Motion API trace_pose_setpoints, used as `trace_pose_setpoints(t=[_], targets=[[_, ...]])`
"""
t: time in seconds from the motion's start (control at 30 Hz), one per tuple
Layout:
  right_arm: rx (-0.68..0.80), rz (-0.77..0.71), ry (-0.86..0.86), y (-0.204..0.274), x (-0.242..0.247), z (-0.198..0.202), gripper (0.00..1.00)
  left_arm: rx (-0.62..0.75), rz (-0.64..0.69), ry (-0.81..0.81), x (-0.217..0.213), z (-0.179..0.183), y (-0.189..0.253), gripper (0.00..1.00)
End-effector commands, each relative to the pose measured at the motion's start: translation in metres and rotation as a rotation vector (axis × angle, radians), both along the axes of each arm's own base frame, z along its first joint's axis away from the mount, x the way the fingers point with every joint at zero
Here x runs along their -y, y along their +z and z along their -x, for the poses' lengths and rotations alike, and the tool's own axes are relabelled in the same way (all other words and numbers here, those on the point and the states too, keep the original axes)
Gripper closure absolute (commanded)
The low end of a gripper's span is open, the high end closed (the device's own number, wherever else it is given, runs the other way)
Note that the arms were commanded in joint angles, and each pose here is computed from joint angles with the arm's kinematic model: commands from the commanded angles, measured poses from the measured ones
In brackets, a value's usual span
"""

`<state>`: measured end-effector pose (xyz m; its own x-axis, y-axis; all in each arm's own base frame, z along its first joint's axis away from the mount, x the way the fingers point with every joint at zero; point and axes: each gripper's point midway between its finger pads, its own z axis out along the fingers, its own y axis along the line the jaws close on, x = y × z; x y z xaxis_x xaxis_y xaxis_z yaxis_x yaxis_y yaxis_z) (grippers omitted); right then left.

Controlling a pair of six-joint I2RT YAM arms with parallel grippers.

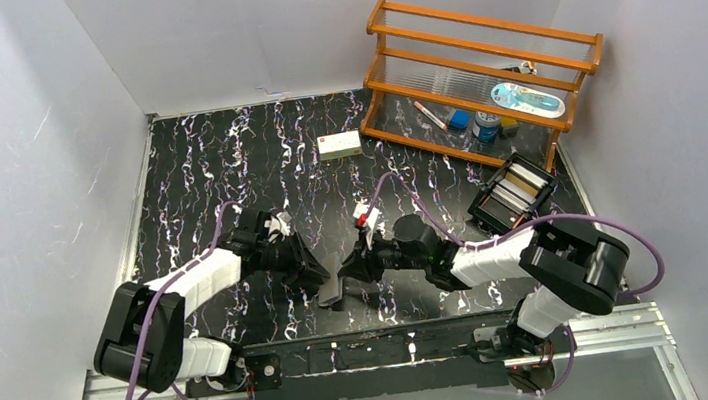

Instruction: Put the credit cards into the card holder

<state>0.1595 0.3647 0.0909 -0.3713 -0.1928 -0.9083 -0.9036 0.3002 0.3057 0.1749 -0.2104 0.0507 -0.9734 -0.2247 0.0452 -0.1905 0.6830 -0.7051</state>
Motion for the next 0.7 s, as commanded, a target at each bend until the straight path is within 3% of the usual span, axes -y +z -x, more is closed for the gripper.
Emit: trace_pose_setpoints(t=[0.0,0.37,0.53,0.67], targets=[[0.015,-0.173,-0.011,0.035,-0.014,-0.004,0.97,-0.040,-0.033,-0.005,-0.003,0.009,-0.011,0.70],[0.122,-0.204,0.046,0.041,-0.009,0.004,0.96,-0.061,-0.105,0.002,-0.009,0.011,-0.026,0.69],[0.144,-0.142,0.100,0.028,-0.007,0.010,0.89,-0.069,-0.133,0.001,-0.011,0.012,-0.033,0.69],[0.153,-0.134,0.135,0.025,-0.002,0.018,0.77,-0.078,-0.155,0.003,-0.012,0.013,-0.038,0.69]])
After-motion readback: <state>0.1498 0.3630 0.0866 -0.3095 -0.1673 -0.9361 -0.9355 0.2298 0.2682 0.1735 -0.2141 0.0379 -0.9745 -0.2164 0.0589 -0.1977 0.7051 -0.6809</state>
